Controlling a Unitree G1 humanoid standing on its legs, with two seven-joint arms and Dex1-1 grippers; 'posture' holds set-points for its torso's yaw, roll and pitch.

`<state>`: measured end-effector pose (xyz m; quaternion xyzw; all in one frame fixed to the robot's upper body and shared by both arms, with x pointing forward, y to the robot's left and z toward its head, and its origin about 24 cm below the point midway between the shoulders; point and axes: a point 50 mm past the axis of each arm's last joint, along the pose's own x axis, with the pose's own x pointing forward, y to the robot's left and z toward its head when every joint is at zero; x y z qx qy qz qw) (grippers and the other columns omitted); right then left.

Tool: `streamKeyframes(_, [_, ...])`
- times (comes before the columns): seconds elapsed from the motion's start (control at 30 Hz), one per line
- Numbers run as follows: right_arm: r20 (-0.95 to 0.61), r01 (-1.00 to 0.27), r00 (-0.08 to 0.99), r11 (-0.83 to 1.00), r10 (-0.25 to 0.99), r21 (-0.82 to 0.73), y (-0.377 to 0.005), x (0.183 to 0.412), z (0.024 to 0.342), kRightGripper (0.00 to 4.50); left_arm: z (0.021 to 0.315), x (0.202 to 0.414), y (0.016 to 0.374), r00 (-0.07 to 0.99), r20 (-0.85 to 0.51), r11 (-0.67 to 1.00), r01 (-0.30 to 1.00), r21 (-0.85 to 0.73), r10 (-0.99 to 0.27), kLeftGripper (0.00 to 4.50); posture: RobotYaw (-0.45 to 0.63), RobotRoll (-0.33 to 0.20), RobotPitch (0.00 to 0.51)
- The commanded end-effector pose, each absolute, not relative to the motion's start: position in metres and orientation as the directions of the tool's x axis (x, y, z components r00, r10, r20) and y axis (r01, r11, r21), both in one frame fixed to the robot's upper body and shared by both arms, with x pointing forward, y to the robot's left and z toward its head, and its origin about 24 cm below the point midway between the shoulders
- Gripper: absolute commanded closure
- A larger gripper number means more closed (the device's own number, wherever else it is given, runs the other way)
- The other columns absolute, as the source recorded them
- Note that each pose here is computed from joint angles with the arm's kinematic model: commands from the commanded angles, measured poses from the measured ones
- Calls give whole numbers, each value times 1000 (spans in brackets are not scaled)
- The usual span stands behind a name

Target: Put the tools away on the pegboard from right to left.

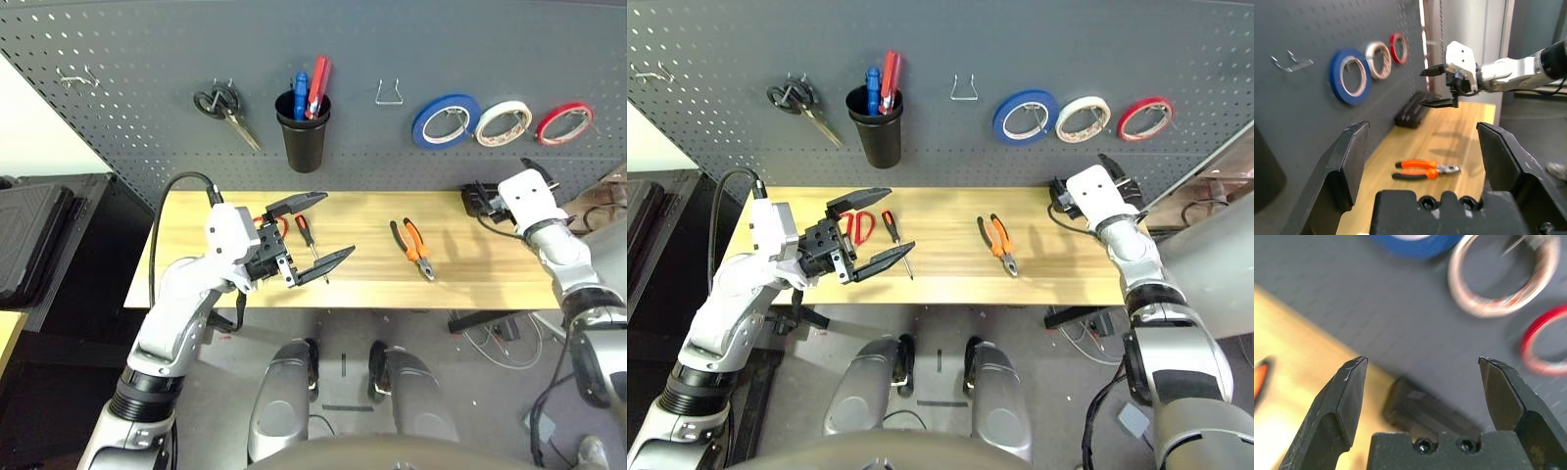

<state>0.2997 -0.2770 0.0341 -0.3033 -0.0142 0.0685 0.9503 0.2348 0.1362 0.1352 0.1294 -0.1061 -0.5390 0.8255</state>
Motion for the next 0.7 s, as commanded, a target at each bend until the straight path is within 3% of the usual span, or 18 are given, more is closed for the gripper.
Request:
streamKeyframes(0.03, [-90, -165, 986, 832, 138, -530, -274, 295, 27, 9, 119, 237, 138, 397, -98, 348, 880, 322, -913, 0, 127, 0, 181])
streamKeyframes(0.27, [-291, -269, 943, 887, 162, -375, -259, 294, 19, 9, 92, 249, 149, 453, -324, 343, 874, 343, -831, 0, 109, 0, 197])
streamKeyframes(0.7, [-563, -346, 791, 934, 238, -92, -235, 314, 19, 9, 77, 250, 150, 452, -425, 346, 887, 305, -784, 0, 115, 0, 234])
